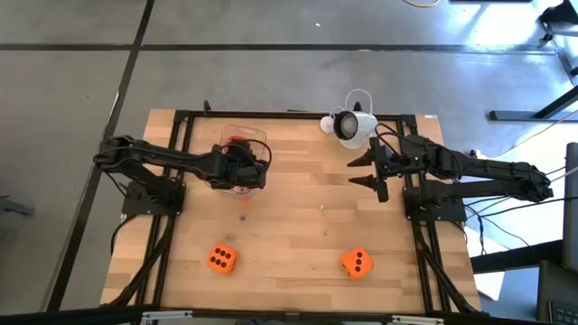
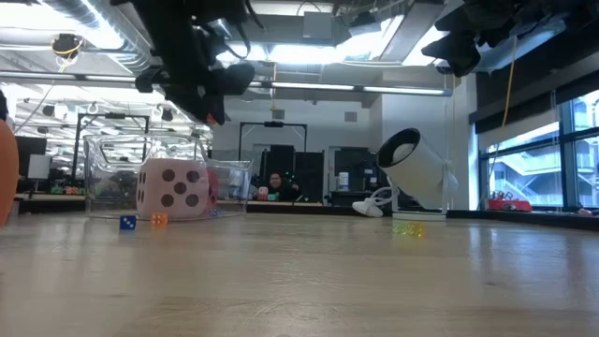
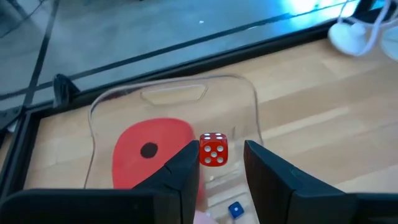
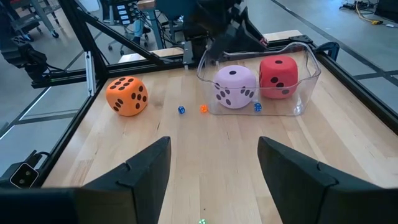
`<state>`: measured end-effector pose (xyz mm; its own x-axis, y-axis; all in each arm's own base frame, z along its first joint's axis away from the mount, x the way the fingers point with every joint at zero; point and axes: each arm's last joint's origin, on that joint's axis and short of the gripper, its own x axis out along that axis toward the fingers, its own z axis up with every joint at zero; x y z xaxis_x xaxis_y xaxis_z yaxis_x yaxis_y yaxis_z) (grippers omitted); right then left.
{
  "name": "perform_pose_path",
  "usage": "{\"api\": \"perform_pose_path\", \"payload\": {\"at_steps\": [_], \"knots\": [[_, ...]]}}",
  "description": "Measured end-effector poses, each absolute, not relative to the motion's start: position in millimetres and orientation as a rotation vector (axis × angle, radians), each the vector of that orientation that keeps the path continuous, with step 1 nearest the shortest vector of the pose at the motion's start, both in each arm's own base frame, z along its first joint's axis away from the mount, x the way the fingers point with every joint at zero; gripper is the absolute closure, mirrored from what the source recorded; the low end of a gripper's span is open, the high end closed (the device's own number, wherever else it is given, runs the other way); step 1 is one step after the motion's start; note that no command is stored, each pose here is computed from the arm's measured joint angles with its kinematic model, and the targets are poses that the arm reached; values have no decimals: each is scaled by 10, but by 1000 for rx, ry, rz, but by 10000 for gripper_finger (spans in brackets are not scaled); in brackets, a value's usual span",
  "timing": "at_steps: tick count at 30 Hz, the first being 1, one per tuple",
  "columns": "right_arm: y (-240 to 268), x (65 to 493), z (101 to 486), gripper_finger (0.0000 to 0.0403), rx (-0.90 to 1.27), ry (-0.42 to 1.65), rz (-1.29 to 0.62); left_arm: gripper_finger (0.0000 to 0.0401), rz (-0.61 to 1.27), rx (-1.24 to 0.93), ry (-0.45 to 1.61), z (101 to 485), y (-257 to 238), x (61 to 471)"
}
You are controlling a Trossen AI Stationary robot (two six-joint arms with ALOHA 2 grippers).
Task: Pick & Place Dice
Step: Put the small red die into the transparent bin
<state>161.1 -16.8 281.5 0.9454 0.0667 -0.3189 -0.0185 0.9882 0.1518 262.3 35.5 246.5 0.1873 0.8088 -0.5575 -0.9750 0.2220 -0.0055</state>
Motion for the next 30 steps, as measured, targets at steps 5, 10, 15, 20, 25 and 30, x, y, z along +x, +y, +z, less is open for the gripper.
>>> {"api": "perform_pose_path", "payload": {"at_steps": [5,10,15,20,25,30], "knots": [[-168,1613,2813,160,148,330,44,283,1351,-439,537,2325,475,2679],[-171,1634,2796,160,149,342,43,281,1425,-454,559,2205,645,2702],[-178,1686,2752,160,145,371,44,284,1503,-432,521,2155,761,2699],[-187,1751,2700,160,149,403,43,287,1533,-421,507,2150,816,2686],[-200,1810,2681,160,138,400,35,285,1534,-404,538,2146,854,2672],[-206,1823,2682,160,133,394,21,287,1523,-426,573,2136,863,2661]]}}
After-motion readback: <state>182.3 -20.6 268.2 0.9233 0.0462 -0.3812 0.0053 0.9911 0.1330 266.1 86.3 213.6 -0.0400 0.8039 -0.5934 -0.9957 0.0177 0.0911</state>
